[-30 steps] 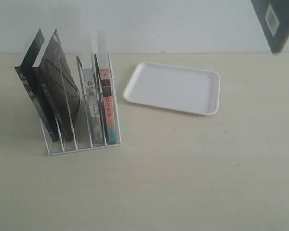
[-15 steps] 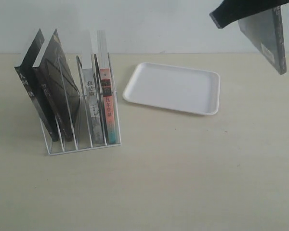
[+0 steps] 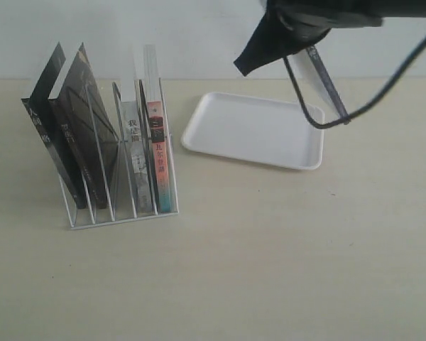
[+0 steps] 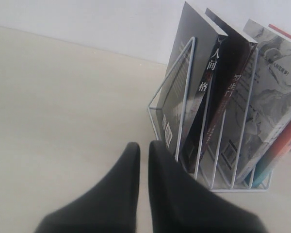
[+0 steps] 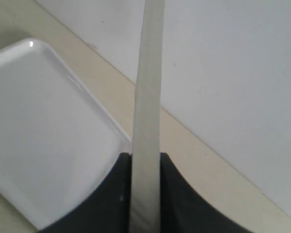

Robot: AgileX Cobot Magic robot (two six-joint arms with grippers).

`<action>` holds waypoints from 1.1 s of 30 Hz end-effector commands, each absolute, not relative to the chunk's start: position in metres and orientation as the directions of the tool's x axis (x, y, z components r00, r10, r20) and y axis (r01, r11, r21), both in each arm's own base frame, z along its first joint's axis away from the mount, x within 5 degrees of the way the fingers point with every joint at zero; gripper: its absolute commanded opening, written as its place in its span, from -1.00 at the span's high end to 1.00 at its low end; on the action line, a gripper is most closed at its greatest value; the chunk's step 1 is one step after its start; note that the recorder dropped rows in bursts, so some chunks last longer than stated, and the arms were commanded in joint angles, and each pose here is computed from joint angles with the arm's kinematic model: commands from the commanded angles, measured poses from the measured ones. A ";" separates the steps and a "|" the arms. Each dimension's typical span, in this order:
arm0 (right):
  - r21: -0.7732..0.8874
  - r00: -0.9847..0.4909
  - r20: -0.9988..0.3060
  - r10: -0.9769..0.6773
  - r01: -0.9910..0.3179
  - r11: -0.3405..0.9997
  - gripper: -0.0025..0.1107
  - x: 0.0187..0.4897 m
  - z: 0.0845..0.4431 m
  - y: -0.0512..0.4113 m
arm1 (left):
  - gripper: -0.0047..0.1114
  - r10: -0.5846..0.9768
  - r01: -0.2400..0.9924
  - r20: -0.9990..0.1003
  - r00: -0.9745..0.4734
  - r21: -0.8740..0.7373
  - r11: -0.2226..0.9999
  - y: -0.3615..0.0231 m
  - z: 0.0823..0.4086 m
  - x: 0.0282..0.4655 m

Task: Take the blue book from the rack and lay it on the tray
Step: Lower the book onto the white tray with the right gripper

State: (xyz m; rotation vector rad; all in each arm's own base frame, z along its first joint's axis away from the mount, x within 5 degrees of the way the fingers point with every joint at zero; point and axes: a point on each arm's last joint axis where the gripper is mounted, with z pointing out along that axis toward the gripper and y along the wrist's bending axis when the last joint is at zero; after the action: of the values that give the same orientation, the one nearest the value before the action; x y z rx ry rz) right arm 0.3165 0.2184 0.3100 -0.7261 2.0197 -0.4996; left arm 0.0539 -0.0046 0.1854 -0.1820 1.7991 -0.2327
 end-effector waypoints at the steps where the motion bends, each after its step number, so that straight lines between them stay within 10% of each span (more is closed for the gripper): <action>1: -0.694 -0.383 -0.551 -0.741 -0.283 0.662 0.96 0.346 0.315 0.236 | 0.81 -0.253 0.006 -0.940 -0.231 -0.261 0.965 -0.005 0.185 0.054; 17: -0.741 -0.500 -0.292 -0.815 -0.420 0.524 0.96 0.395 0.262 0.279 | 0.81 -0.253 0.006 -0.940 -0.231 -0.261 0.965 -0.005 0.185 0.054; 33: -0.679 -0.473 -0.409 -0.780 -0.414 0.607 0.96 0.400 0.249 0.292 | 0.81 -0.253 0.006 -0.940 -0.231 -0.261 0.965 -0.005 0.185 0.054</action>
State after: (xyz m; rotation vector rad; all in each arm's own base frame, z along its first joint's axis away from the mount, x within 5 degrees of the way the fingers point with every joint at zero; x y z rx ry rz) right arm 0.3977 0.2937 0.2396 -0.9529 2.1507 -0.6419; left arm 0.0539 -0.0046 0.1854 -0.1820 1.7991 -0.2327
